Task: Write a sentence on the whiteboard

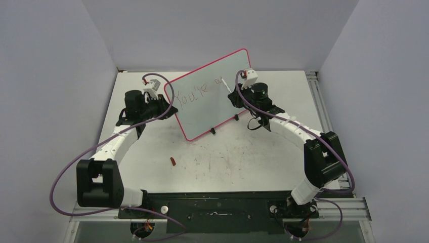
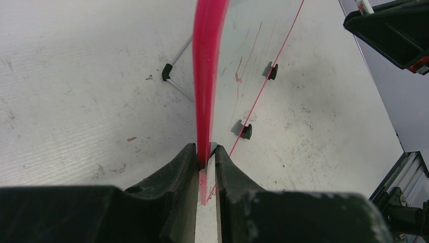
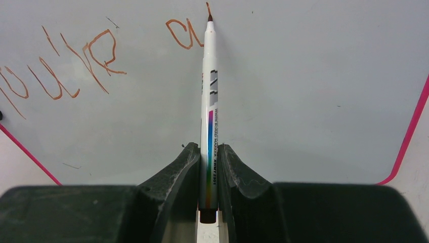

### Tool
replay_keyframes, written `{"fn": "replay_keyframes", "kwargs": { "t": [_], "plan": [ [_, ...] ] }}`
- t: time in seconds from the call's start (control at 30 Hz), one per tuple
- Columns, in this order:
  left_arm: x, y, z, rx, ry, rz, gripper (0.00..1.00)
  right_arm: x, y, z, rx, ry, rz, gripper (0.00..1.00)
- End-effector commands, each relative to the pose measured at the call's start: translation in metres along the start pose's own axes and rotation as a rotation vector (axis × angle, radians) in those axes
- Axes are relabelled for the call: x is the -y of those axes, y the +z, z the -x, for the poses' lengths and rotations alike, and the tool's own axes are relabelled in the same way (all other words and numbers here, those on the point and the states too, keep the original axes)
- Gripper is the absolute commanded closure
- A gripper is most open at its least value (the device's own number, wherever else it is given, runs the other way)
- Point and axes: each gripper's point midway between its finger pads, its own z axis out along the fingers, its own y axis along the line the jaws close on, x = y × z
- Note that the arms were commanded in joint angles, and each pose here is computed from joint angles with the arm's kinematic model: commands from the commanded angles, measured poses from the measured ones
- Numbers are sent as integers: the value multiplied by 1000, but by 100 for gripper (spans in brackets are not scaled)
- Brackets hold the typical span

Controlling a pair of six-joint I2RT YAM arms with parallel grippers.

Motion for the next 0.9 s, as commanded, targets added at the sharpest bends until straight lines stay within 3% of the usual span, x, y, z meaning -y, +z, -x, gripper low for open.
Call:
{"fn": "replay_keyframes", "kwargs": {
  "t": [0.0, 0.4, 0.87],
  "plan": [
    [7, 0, 17, 33, 40, -8, 100, -7, -2, -3, 9, -7, 15, 95],
    [6, 0, 17, 34, 40, -7, 100, -7, -5, -7, 2, -12, 0, 95],
    [6, 0, 16, 33, 41, -6, 100, -5, 3, 24, 82, -27, -25, 95]
  ]
}}
